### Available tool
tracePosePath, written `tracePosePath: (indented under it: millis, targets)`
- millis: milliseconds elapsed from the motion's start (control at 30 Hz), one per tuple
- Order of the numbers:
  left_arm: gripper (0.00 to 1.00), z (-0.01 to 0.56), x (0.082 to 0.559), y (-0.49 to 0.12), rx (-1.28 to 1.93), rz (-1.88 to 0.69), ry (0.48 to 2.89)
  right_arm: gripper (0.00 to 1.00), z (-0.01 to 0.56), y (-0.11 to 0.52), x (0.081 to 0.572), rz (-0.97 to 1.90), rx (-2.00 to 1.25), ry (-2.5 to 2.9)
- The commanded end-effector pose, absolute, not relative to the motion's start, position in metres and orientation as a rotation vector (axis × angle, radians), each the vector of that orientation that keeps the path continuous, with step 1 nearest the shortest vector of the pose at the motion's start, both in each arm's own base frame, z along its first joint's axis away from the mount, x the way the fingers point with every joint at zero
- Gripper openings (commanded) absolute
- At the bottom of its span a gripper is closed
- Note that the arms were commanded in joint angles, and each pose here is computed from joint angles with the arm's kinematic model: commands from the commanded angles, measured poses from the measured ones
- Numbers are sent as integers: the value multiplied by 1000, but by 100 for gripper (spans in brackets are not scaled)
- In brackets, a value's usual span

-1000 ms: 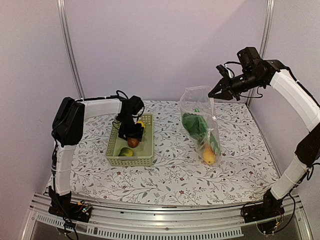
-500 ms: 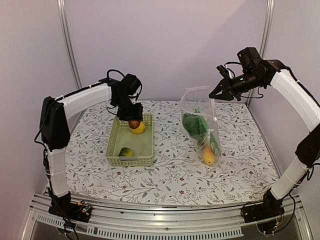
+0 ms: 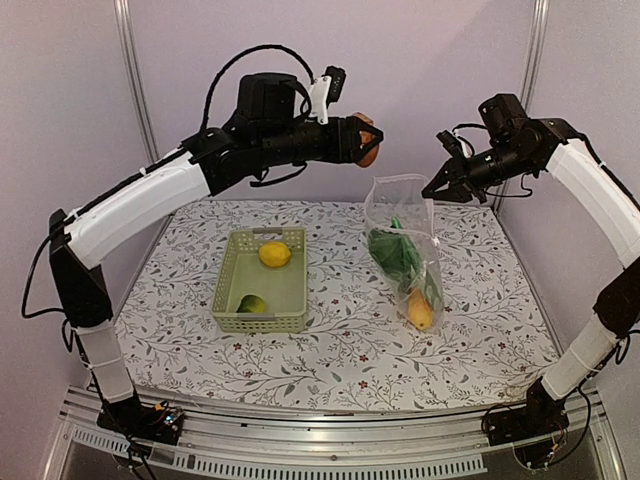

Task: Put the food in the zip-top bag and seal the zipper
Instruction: Place the fake vegetable in the zipper food storage bag.

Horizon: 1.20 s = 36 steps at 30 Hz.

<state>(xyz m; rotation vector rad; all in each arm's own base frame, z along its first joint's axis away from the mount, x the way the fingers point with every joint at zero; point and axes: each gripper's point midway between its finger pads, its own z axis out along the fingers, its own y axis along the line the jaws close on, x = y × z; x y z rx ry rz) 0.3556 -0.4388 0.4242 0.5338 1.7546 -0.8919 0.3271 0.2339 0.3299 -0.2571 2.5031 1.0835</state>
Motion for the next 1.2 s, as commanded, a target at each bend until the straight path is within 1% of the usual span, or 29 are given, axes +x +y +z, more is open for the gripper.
tracePosePath:
  millis: [0, 67, 167, 300, 367, 433, 500, 567, 600, 633, 667, 833, 967, 1000, 1067, 1167]
  targets:
    - [47, 432, 352, -480, 574, -1004, 1620, 0, 346, 233, 323, 1104, -280, 2461]
    - [46, 423, 349, -495, 572, -1019, 1629, 0, 348, 233, 323, 1106, -280, 2455]
    - [47, 404, 349, -510, 558, -976, 1655, 0, 350, 233, 323, 1108, -282, 2449]
    - [47, 376, 355, -519, 478, -907, 1721, 0, 356, 234, 325, 1117, -286, 2432]
    - [49, 364, 359, -519, 440, -860, 1744, 0, 360, 235, 327, 1113, -287, 2424]
    - [53, 358, 359, -521, 430, -840, 1752, 0, 364, 235, 330, 1109, -290, 2414]
    - [60, 353, 360, -524, 429, -839, 1761, 0, 367, 237, 333, 1117, -293, 2408]
    - [70, 350, 361, -528, 433, -837, 1775, 0, 369, 238, 335, 1123, -297, 2404]
    - [78, 346, 362, -530, 432, -825, 1788, 0, 368, 237, 336, 1124, -292, 2406]
    - [95, 348, 364, -530, 425, -819, 1791, 0, 369, 238, 336, 1133, -294, 2404]
    - [99, 351, 365, -531, 421, -817, 1786, 0, 369, 237, 337, 1134, -289, 2404]
    - [100, 404, 367, -518, 400, -791, 1663, 0, 366, 234, 340, 1132, -278, 2412]
    - [100, 457, 367, -489, 363, -745, 1559, 0, 362, 232, 343, 1124, -281, 2417]
    - [100, 463, 369, -479, 347, -720, 1557, 0, 361, 233, 343, 1124, -282, 2419]
    - [98, 462, 374, -457, 292, -679, 1607, 0, 360, 234, 345, 1129, -284, 2421]
    - [86, 424, 377, -433, 251, -625, 1795, 0, 358, 234, 348, 1127, -282, 2421]
